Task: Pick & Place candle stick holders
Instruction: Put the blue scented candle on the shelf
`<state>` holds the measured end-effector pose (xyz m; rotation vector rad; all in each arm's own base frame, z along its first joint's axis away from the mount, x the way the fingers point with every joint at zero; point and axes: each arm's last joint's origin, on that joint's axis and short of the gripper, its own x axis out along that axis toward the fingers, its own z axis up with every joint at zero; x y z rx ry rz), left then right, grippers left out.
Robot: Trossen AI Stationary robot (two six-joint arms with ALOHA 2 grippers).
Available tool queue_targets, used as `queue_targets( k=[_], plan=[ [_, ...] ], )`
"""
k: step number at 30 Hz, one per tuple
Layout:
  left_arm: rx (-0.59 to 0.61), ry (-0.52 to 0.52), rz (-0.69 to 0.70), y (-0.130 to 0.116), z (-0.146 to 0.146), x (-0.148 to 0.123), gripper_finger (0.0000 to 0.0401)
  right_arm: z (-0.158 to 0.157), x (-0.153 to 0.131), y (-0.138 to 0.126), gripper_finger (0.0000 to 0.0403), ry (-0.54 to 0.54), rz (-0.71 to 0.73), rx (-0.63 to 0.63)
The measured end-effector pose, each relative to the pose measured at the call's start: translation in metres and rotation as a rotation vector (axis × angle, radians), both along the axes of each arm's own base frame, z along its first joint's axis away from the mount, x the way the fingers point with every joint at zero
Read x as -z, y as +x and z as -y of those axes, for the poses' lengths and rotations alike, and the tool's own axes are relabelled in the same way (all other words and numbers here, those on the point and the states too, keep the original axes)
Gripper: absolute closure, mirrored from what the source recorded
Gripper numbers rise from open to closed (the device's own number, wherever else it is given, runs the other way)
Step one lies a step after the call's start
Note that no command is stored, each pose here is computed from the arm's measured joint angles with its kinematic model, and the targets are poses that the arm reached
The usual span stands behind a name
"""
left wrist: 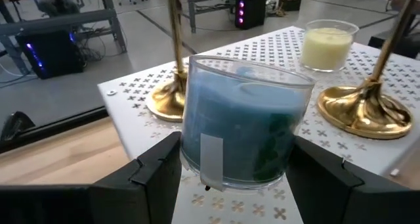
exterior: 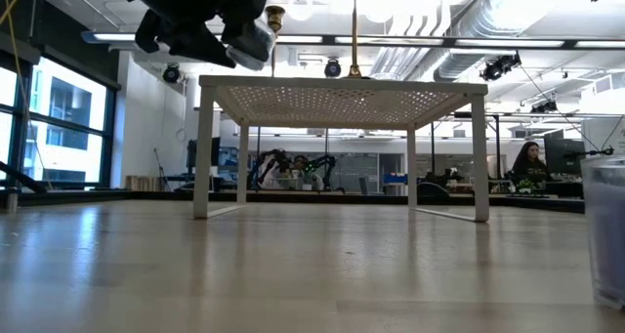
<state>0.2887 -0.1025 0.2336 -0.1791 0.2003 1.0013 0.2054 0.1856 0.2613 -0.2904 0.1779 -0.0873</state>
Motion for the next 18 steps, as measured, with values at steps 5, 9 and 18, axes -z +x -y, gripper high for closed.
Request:
queue_targets(
  k=[5, 9, 18],
  plan=[
    [0.02, -0.024, -0.014, 0.003, -0.001, -0.001, 0.0177, 0.0, 0.0, 0.0, 0.0114, 0.0, 0.0, 0.0],
    [0.038, -0.066, -0.041, 0.008, -0.007, 0.0, 0.0177, 0.0, 0.0, 0.0, 0.0114, 0.002, 0.0, 0.0],
    [0.032, -0.054, -0.076, 0.019, -0.007, 0.017, 0.0177, 0.0, 0.0, 0.0, 0.0114, 0.021, 0.001, -0.004]
  ],
)
